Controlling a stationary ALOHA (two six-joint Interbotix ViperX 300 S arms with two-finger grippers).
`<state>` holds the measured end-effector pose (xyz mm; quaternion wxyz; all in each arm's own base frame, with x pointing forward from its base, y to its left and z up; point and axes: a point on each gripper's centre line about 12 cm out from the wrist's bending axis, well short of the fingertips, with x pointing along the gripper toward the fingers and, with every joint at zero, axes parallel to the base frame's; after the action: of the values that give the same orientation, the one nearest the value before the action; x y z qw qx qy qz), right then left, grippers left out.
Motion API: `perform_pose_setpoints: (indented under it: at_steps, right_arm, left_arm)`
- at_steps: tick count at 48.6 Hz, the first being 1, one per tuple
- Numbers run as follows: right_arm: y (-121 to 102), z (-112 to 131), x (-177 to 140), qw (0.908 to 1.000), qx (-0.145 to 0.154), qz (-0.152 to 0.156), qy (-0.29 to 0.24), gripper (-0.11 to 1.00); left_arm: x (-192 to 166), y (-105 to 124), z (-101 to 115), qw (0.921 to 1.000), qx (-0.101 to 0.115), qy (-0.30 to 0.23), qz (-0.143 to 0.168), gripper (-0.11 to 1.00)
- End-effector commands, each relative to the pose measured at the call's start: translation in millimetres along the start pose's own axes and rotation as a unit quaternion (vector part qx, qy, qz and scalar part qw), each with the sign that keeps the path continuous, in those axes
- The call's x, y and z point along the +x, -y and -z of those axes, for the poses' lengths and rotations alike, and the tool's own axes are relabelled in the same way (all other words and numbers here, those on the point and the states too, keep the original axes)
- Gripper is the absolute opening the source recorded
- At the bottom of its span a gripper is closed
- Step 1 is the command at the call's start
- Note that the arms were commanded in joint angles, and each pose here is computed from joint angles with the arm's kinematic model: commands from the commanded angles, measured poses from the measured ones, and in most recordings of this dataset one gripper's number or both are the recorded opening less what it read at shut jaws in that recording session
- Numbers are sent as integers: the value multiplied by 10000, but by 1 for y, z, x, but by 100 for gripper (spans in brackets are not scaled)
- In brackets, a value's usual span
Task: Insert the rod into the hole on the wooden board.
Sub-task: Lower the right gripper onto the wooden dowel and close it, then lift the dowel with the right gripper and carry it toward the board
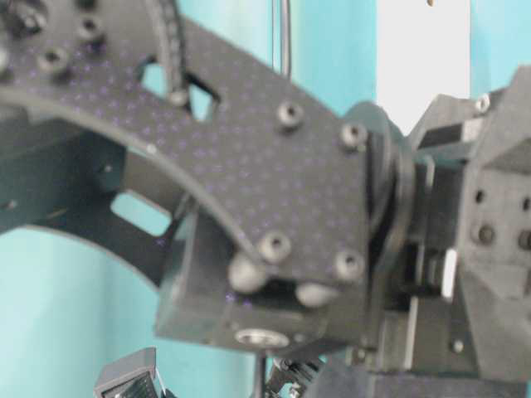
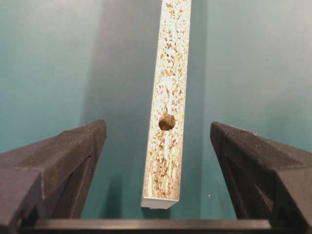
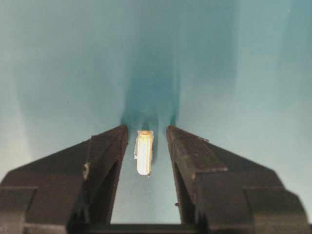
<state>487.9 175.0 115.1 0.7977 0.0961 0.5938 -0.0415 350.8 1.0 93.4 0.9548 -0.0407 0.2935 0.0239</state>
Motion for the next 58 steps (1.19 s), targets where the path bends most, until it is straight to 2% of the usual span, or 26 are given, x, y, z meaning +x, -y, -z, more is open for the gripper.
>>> perform_pose_setpoints:
  at_steps: [1, 7, 16, 20, 41, 48, 53, 58]
  right_arm:
    - [-7, -7, -15, 9998, -10, -117, 173, 41]
    - [-7, -7, -15, 9998, -15, -112, 176, 38]
    - [-7, -7, -15, 9998, -7, -112, 176, 18]
    - [-7, -7, -15, 9998, -15, -112, 176, 14]
    - [-7, -7, -17, 9997, -14, -129, 202, 13]
    - [-8, -13, -31, 9990, -49, -190, 400, 13]
    - [-8, -20, -52, 9975, -112, -217, 659, 13]
    - [-5, -26, -72, 9955, -52, -294, 899, 13]
  left_arm:
    - [-1, 0, -9, 9999, -42, 146, 0, 96]
    - [-1, 0, -8, 9999, -38, 138, 6, 96]
    - [-1, 0, -8, 9999, -30, 138, 6, 96]
    - [-1, 0, -8, 9999, -35, 138, -1, 96]
    - [-1, 0, -8, 9999, -30, 138, 6, 96]
    - [-2, 0, -9, 9999, -28, 146, 3, 96]
    - [-2, 0, -10, 9999, -31, 161, 8, 96]
    - [-1, 0, -11, 9998, -36, 177, 3, 96]
